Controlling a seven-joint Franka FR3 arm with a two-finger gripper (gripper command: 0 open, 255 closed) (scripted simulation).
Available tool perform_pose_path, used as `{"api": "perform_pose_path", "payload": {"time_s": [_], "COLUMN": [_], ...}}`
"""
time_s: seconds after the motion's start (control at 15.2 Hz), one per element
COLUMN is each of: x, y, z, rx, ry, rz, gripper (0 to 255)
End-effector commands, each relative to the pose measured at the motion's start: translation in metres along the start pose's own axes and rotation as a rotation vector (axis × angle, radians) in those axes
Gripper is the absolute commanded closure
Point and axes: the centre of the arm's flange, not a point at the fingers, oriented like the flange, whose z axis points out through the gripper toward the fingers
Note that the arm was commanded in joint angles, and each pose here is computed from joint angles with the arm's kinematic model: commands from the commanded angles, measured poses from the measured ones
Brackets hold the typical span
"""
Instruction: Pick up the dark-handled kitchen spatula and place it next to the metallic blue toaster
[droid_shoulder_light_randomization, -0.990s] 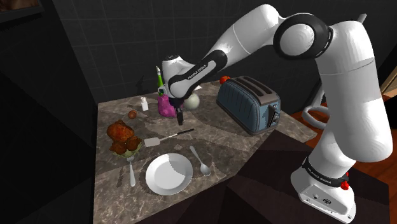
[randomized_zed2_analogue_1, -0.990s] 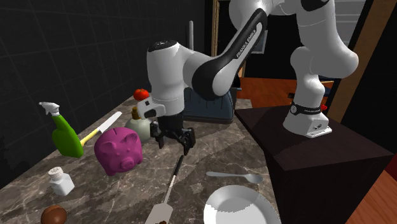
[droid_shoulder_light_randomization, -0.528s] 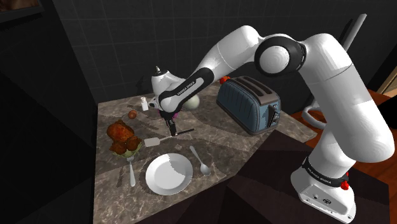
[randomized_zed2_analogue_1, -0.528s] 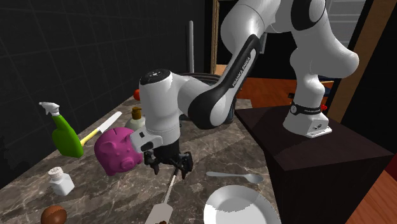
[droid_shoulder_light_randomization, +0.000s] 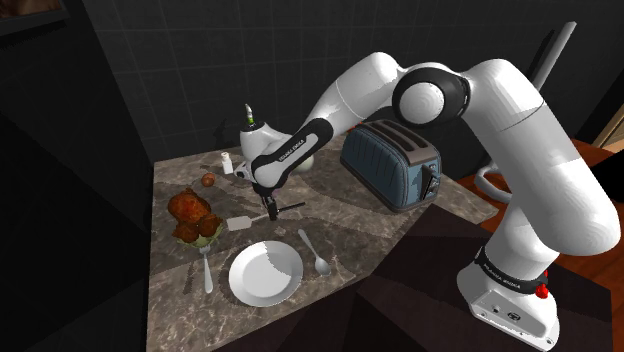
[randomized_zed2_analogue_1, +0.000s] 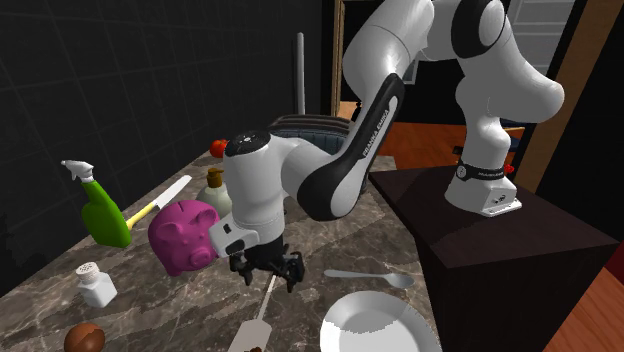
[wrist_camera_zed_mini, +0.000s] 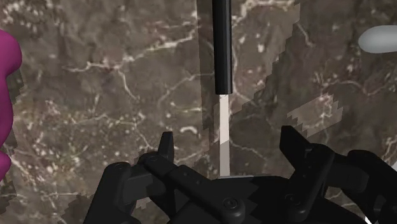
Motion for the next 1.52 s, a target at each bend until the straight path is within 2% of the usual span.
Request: {"api": "perform_pose_path", "payload": {"time_s": [0.0, 0.26, 0.33, 0.92, 1.45], "x": [0.000, 0.000, 0.000, 0.000, -0.003], "y": [0.000, 0.000, 0.000, 0.000, 0.000], "z": [0.001, 0.001, 0.001, 0.001, -0.041], "rx": [0.000, 0.000, 0.000, 0.000, 0.000], "ry": [0.000, 0.000, 0.000, 0.000, 0.000], "rz": [0.000, 0.000, 0.000, 0.000, 0.000], "gripper": [0, 0, 255, 255, 255]}}
